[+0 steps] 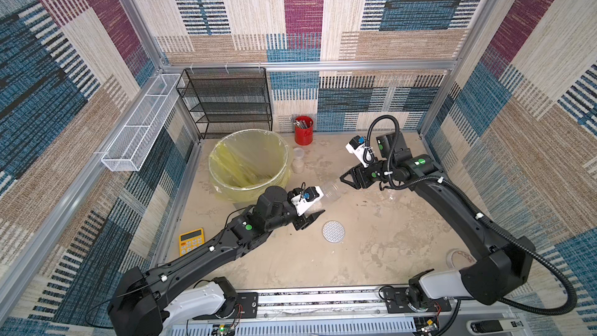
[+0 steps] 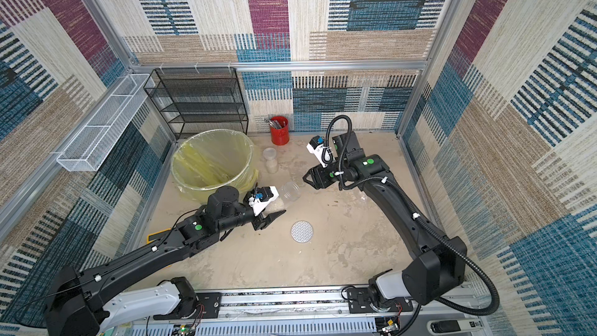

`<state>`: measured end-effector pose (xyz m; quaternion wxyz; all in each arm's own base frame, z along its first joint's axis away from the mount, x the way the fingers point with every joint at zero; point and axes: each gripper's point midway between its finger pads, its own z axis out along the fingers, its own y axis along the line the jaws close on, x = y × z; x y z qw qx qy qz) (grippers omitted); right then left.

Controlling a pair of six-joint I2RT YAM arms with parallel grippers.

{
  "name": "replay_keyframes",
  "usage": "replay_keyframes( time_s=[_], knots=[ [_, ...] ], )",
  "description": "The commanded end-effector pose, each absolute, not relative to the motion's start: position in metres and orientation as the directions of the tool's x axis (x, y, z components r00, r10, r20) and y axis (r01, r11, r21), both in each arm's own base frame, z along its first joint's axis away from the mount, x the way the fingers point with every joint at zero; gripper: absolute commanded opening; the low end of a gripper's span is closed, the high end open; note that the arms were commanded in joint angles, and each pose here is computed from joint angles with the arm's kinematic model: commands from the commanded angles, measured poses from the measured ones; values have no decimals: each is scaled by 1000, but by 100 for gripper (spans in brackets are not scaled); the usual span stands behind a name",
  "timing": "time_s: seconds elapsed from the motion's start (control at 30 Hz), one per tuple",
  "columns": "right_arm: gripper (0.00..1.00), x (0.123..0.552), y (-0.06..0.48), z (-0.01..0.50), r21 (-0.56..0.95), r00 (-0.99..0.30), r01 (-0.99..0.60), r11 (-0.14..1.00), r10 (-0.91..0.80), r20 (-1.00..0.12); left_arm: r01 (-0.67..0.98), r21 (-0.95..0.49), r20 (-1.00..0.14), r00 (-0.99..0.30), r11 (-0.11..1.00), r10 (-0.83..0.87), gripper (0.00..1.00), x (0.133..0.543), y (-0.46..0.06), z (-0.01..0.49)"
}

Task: Empty moldy rice from jars
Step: Unscrew the lid from the jar, then place the lid at the center of the board.

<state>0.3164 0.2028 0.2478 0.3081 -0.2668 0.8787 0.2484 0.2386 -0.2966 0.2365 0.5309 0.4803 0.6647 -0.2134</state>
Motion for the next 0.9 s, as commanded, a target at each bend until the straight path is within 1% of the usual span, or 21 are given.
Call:
replay_keyframes(
  time_s=[0.0, 0.1, 0.27, 0.43, 0.6, 0.87],
  knots=[
    [60, 324, 191, 230, 293, -724, -504, 812, -213, -655, 868, 205, -921, 16, 452, 389, 13, 237, -298, 242],
    [60, 320, 178, 190, 293, -792, -417, 861, -185, -582, 868, 199, -923, 10, 455, 384, 13, 236, -297, 246],
    [60, 315, 170, 145, 310, -850, -322, 894, -129, -511, 864, 188, -933, 8, 468, 360, 13, 235, -294, 259],
    [60, 315, 157, 101, 257, -891, -247, 934, -115, -439, 862, 182, -929, -6, 473, 369, 13, 233, -291, 263],
    [60, 320, 143, 74, 177, -914, -195, 965, -113, -389, 851, 183, -927, -17, 492, 375, 13, 232, -284, 265],
    [61, 327, 143, 51, 152, -932, -176, 973, -115, -344, 830, 175, -928, -40, 530, 369, 15, 232, -274, 272]
  ],
)
